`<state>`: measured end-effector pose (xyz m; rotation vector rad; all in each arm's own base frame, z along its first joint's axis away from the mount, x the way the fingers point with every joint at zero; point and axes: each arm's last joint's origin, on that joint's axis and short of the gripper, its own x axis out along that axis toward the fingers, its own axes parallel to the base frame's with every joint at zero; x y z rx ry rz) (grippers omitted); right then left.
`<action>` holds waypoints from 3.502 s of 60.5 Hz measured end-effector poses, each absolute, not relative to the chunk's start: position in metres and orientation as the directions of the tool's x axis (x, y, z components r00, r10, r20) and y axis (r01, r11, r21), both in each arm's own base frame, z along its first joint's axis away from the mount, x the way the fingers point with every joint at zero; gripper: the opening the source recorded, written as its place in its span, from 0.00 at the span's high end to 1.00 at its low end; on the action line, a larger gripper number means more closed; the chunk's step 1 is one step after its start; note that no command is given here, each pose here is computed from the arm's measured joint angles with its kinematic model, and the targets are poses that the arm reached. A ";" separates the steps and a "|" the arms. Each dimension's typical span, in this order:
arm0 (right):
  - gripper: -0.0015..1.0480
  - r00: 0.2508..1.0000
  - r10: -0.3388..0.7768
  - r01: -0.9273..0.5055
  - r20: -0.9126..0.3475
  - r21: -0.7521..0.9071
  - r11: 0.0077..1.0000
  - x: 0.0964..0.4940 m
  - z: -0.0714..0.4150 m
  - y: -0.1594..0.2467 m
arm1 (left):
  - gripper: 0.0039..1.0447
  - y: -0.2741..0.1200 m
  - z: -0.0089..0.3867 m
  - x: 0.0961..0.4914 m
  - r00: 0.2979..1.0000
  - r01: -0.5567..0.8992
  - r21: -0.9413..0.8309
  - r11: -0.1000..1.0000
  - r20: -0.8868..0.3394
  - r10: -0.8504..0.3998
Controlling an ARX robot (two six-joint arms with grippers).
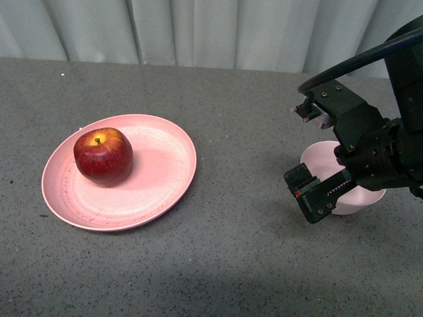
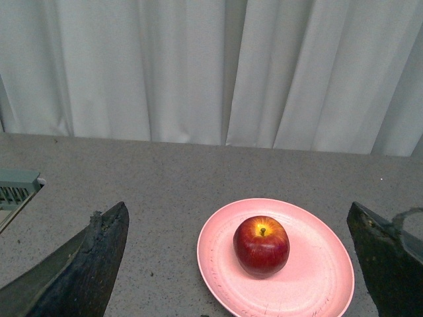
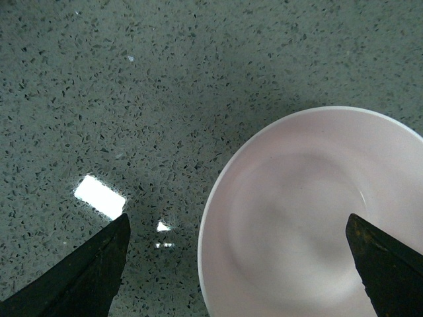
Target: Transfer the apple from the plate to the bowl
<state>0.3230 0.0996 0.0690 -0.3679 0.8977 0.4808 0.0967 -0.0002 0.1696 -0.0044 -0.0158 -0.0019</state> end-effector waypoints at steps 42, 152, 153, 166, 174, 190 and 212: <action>0.95 0.452 0.211 -0.541 -0.867 -0.079 0.837 0.336 0.059 0.104 | 0.06 0.000 0.170 0.097 1.000 0.002 -0.004 1.000 0.016 -0.002; 0.45 0.431 0.611 -0.717 -0.664 0.159 0.679 0.336 0.086 0.185 | 0.06 0.000 0.170 0.097 1.000 0.002 -0.004 1.000 0.016 -0.002; 0.41 0.446 0.611 -0.712 -0.654 0.155 0.685 0.335 0.088 0.183 | 0.06 0.000 0.170 0.097 1.000 0.002 -0.004 1.000 0.016 -0.002; 0.07 0.700 0.524 -0.574 -0.486 0.053 0.817 0.323 0.122 0.149 | 0.06 0.000 0.170 0.097 1.000 0.002 -0.005 1.000 0.016 -0.002; 0.09 0.810 0.422 -0.452 -0.408 0.024 0.892 0.307 0.136 0.122 | 0.06 0.000 0.170 0.097 1.000 0.002 -0.004 1.000 0.016 -0.002; 0.21 0.970 0.161 -0.167 -0.181 -0.015 0.986 0.258 0.153 0.073 | 0.06 0.000 0.170 0.097 1.000 0.003 -0.004 1.000 0.016 -0.003; 0.89 1.000 0.002 -0.002 -0.019 0.000 1.000 0.192 0.161 0.026 | 0.06 0.000 0.170 0.097 1.000 0.001 -0.005 1.000 0.015 -0.001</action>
